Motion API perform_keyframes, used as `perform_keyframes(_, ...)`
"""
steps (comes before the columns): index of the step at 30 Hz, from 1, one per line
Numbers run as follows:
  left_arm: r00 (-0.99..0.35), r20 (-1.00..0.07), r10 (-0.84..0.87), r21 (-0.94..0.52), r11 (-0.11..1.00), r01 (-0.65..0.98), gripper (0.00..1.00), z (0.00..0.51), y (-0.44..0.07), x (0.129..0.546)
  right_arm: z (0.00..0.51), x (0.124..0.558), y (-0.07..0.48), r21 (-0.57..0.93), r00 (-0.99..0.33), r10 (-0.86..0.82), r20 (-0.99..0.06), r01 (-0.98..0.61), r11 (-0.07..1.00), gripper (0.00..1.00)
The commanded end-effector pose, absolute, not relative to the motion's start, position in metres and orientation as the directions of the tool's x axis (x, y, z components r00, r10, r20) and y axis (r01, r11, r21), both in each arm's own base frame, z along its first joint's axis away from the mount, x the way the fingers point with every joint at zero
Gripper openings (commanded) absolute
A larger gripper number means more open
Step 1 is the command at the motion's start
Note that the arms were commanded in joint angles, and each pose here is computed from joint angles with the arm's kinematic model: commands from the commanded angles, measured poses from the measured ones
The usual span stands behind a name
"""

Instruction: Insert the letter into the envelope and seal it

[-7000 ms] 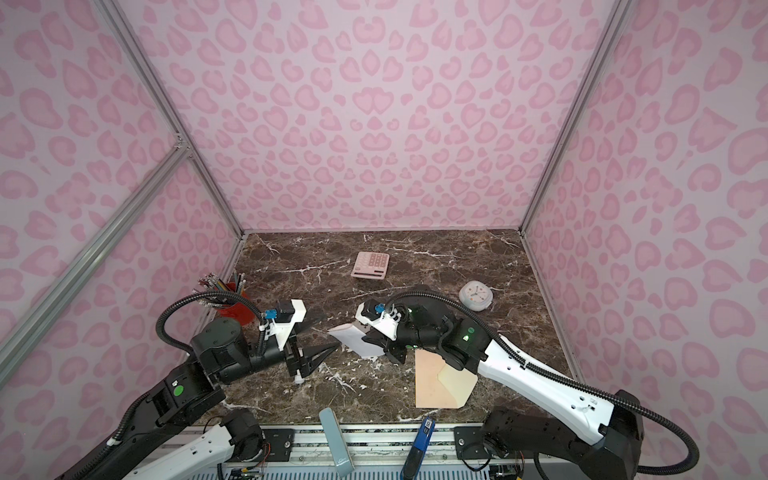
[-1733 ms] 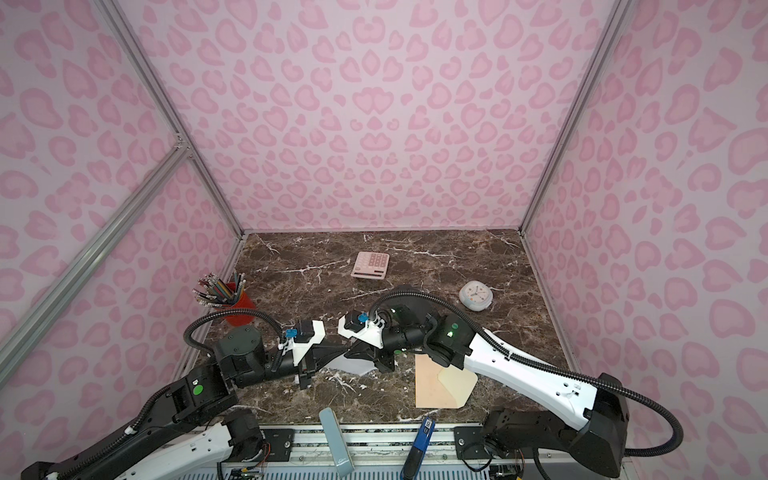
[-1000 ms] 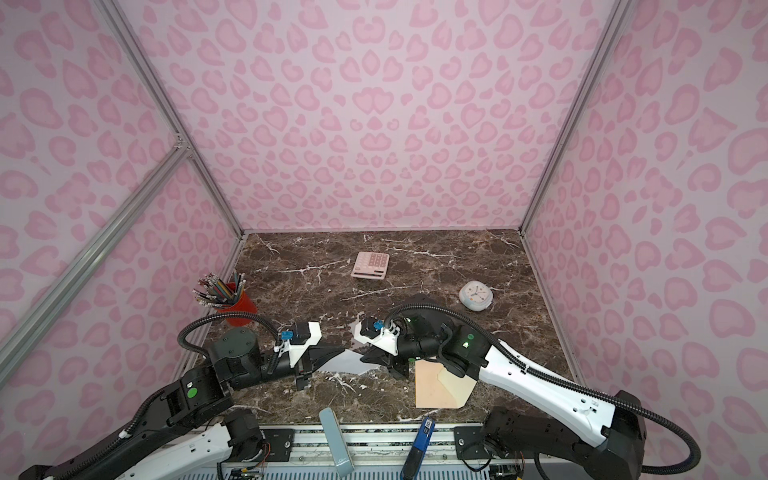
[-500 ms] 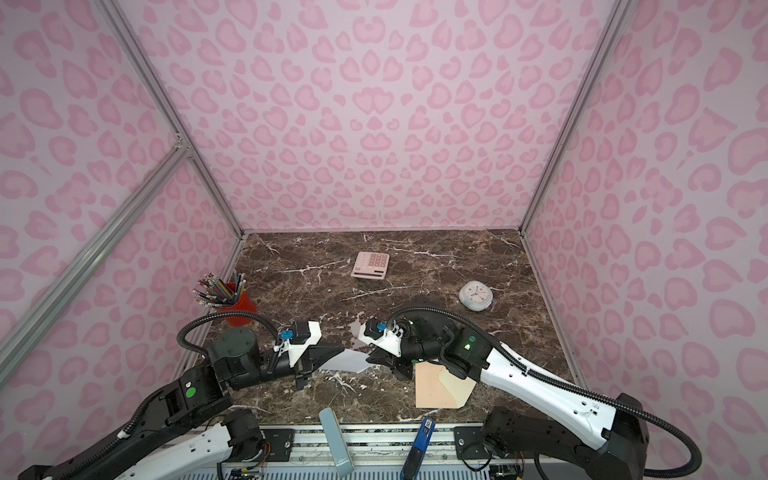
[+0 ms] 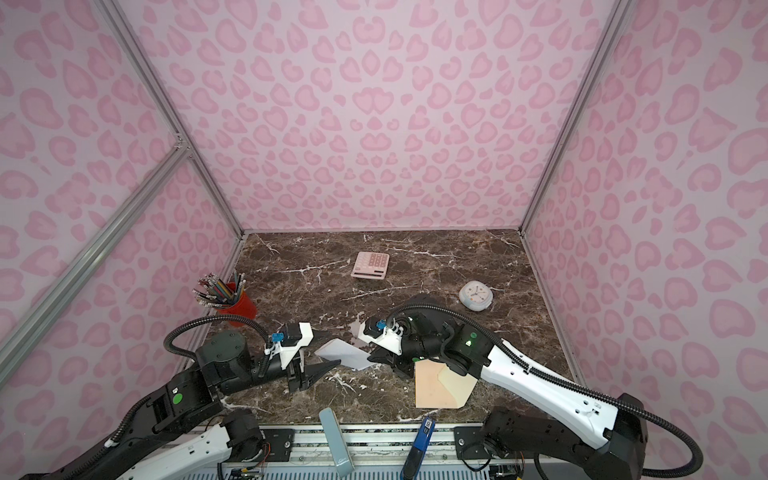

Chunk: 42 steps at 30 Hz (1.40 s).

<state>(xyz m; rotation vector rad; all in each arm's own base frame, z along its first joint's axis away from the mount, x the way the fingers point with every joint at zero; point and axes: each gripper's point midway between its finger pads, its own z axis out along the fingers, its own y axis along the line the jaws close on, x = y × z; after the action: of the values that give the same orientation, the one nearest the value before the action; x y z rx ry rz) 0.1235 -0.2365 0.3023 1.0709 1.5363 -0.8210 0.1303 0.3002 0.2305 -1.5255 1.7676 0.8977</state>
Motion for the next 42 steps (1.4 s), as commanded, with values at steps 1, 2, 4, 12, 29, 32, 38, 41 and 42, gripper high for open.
perform_keyframes(1,-0.051,-0.969,0.240,0.041,0.366,0.930,0.69,0.301,-0.237,0.125,0.227,0.129,0.298,0.093,-0.129,-0.583,-0.802,-0.991,0.091,0.00)
perform_keyframes(2,-0.053,-0.968,0.244,0.041,0.365,0.930,0.69,0.300,-0.238,0.126,0.227,0.129,0.298,0.095,-0.129,-0.585,-0.800,-0.992,0.088,0.00)
perform_keyframes(4,-0.055,-0.966,0.253,0.040,0.357,0.933,0.70,0.299,-0.242,0.127,0.227,0.129,0.298,0.099,-0.132,-0.592,-0.795,-0.991,0.088,0.00)
perform_keyframes(12,-0.042,-0.961,0.274,0.058,0.347,0.936,0.70,0.299,-0.251,0.133,0.228,0.125,0.296,0.099,-0.126,-0.600,-0.790,-0.992,0.078,0.00)
perform_keyframes(29,-0.086,-0.941,0.329,-0.006,0.236,0.972,0.04,0.285,-0.269,0.123,0.227,0.125,0.291,0.089,-0.126,-0.601,-0.789,-0.992,0.091,0.05)
perform_keyframes(32,-0.081,-0.948,0.306,0.008,0.278,0.960,0.04,0.290,-0.265,0.128,0.230,0.136,0.288,0.093,-0.169,-0.574,-0.801,-0.983,0.160,0.34)
perform_keyframes(38,-0.152,-0.975,0.159,-0.035,0.570,0.821,0.04,0.307,-0.243,0.179,0.253,0.172,0.277,0.142,-0.279,-0.370,-0.886,-0.924,0.356,0.56)
perform_keyframes(41,-0.212,-0.977,0.015,-0.137,0.717,0.683,0.04,0.316,-0.224,0.210,0.262,0.190,0.270,0.202,-0.337,-0.247,-0.909,-0.871,0.448,0.60)
perform_keyframes(42,-0.232,-0.971,-0.049,-0.187,0.764,0.618,0.04,0.317,-0.215,0.221,0.265,0.198,0.267,0.229,-0.362,-0.200,-0.910,-0.843,0.486,0.59)
